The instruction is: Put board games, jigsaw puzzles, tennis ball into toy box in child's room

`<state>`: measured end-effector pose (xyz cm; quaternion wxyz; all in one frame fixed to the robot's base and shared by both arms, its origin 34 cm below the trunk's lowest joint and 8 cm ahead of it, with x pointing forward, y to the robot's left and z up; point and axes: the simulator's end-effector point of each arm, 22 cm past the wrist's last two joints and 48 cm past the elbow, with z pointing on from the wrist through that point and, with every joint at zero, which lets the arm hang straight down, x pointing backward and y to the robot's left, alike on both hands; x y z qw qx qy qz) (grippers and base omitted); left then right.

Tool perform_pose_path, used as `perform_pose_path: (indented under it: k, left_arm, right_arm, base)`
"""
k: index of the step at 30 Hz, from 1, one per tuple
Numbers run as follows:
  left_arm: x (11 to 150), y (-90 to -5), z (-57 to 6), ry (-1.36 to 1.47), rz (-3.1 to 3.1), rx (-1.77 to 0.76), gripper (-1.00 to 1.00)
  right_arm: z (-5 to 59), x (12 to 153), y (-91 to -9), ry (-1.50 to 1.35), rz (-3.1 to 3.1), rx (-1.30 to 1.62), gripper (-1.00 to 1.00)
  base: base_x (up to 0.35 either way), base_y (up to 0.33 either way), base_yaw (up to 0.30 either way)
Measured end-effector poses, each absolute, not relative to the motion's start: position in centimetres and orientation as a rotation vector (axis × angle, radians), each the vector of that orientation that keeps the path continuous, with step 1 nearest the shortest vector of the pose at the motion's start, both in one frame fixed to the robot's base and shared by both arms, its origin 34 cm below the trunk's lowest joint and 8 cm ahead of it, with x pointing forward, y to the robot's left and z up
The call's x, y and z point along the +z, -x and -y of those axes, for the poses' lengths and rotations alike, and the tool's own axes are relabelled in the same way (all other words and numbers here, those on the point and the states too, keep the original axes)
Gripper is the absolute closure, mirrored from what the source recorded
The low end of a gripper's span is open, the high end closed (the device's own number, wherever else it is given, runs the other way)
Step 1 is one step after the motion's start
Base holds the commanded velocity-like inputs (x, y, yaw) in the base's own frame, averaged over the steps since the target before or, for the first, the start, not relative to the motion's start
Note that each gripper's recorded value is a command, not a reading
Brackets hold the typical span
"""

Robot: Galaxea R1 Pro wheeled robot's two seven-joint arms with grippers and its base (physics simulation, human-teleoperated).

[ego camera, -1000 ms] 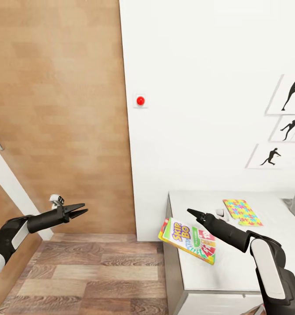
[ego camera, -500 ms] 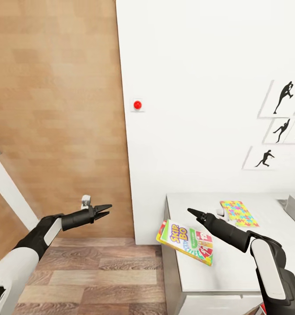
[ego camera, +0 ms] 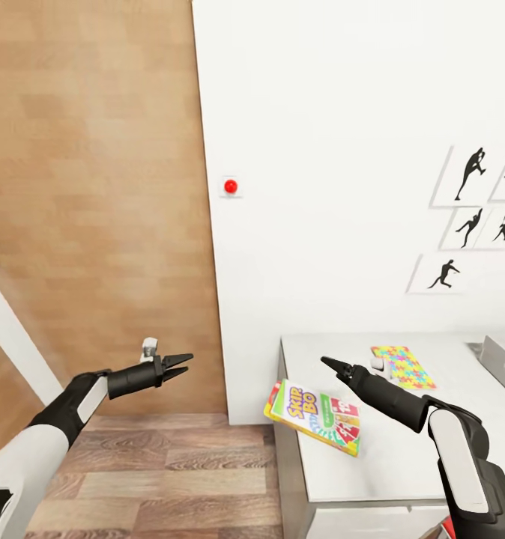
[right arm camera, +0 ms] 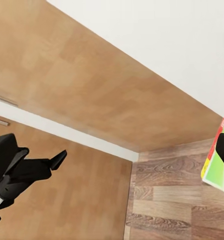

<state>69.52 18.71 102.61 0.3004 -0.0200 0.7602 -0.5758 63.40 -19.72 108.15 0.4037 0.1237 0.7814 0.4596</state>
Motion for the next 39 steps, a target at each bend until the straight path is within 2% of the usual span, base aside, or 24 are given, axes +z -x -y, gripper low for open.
perform_pose_path:
  k: [20,30,39]
  left_arm:
    - [104.4,-69.5,-21.2,0.042,-2.003,-1.481,-1.00]
    - [105.2,-69.4,-21.4,0.030,-1.994,-1.471,-1.00]
    - [106.0,-69.3,-23.5,0.033,-1.997,-1.432,-1.00]
  right_arm:
    - [20.1,109.8,-63.2,-0.305,-1.940,1.158,-1.00]
    - [20.2,110.6,-63.0,-0.295,-1.927,1.157,-1.00]
    - [20.1,111.4,-62.8,-0.286,-1.915,1.157,-1.00]
  base:
    - [0.000,-0.003,-0.061]
    - [0.000,-0.217,-0.061]
    - [0.000,-0.050,-0.061]
